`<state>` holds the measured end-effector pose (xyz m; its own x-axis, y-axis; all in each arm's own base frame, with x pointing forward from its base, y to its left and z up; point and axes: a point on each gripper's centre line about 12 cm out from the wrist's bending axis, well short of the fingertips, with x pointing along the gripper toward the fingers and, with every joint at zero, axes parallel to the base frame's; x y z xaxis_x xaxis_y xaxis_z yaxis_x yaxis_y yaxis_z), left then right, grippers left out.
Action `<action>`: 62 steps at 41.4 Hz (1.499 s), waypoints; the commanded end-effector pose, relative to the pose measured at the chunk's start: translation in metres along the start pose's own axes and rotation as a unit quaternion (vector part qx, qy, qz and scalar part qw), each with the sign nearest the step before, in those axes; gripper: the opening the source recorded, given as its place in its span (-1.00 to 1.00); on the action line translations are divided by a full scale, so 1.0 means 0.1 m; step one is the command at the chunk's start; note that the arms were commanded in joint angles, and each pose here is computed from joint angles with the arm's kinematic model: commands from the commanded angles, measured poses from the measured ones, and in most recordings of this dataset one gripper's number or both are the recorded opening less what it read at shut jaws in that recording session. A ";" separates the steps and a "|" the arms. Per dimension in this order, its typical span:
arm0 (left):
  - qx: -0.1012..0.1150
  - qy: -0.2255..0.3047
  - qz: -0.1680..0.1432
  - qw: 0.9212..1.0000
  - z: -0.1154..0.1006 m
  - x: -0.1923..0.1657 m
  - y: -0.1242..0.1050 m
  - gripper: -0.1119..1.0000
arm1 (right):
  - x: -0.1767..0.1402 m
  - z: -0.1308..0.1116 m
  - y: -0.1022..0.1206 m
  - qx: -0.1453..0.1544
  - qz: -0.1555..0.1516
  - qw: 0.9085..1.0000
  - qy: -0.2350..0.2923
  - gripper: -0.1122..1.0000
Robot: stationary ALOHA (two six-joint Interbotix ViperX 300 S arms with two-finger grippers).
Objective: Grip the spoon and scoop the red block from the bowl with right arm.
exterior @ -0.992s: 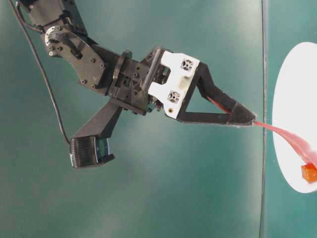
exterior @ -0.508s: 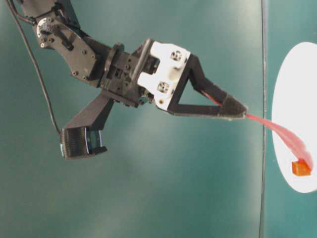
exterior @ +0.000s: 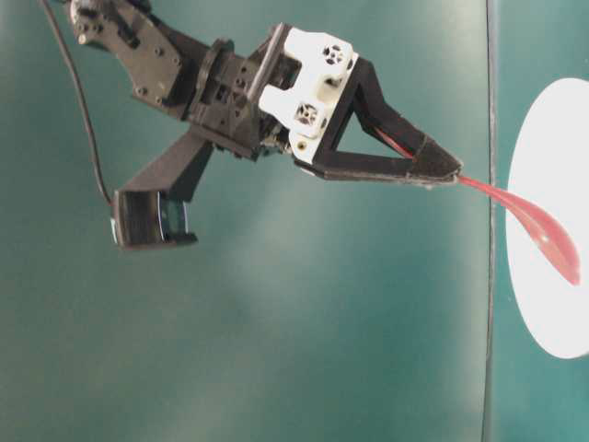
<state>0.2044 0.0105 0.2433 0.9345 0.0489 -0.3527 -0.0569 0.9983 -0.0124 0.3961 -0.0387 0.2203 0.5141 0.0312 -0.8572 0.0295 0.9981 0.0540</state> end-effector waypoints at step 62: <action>0.001 -0.005 0.001 1.000 0.05 0.01 0.01 -0.79 | -0.11 -0.21 0.07 0.025 0.021 0.995 0.097 -0.36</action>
<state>0.2044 0.0105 0.2433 0.9345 0.0489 -0.3527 -0.0569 0.9983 -0.0124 0.3657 -0.0313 0.2078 0.3044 0.0879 -0.9485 0.0606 0.9919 0.1114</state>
